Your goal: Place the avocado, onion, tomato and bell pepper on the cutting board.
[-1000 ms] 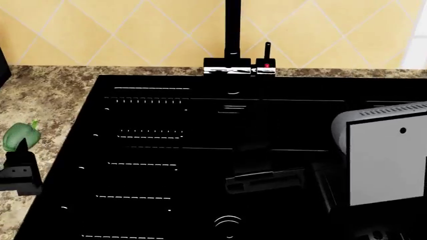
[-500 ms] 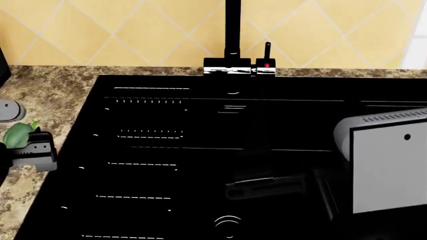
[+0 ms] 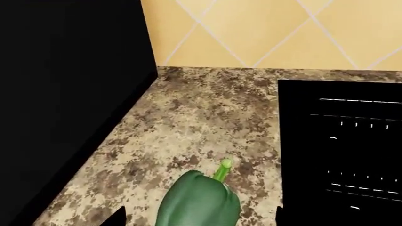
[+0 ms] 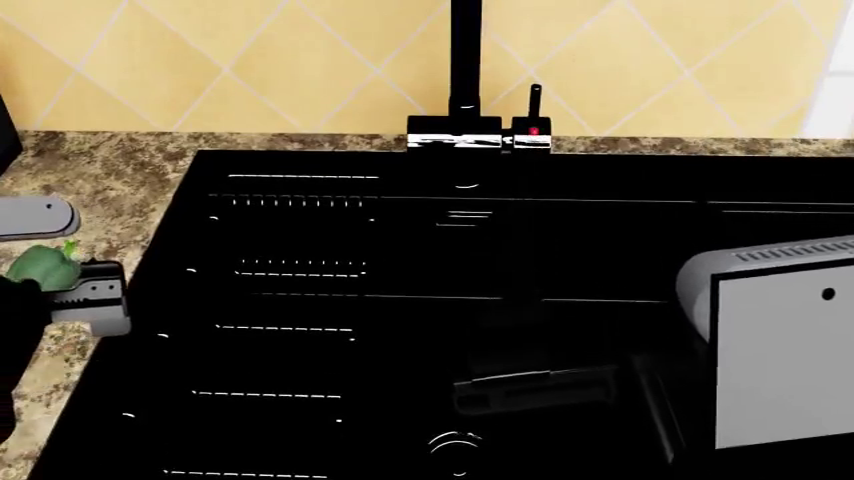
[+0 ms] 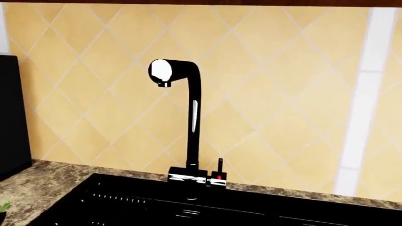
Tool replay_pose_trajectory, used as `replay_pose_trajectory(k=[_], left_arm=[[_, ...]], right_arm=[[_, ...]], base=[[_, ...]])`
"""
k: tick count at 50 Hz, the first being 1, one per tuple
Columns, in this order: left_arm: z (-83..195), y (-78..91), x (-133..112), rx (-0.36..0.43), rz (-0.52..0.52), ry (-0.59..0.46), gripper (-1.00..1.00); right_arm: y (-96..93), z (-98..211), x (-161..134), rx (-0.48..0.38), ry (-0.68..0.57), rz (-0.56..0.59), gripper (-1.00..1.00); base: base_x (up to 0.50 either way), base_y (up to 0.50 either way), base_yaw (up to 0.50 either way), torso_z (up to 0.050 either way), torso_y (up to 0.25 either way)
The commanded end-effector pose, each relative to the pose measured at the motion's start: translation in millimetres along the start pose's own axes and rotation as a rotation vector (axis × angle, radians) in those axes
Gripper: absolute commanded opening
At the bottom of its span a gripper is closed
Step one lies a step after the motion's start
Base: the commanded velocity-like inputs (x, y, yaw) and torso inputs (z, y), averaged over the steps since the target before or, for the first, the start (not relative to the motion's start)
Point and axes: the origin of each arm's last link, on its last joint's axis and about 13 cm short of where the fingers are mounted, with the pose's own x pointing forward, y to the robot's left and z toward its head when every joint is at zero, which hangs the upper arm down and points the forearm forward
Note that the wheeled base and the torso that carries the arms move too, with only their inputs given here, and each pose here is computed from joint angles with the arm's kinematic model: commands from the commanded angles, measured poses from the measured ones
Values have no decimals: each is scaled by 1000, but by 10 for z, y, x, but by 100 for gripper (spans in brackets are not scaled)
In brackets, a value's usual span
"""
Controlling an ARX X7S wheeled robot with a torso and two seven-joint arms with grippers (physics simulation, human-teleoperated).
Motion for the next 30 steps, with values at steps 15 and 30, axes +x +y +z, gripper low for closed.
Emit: replay_pose_trajectory(k=[15, 30], left_arm=[[-101, -147, 243, -5, -14, 46, 100], [-172, -155, 294, -20, 16, 63, 100]], right_arm=[[-15, 50, -45, 29, -14, -6, 100], [-13, 58, -85, 28, -9, -5, 100]], base=[[0, 0, 0, 0, 0], [0, 0, 0, 0, 0]])
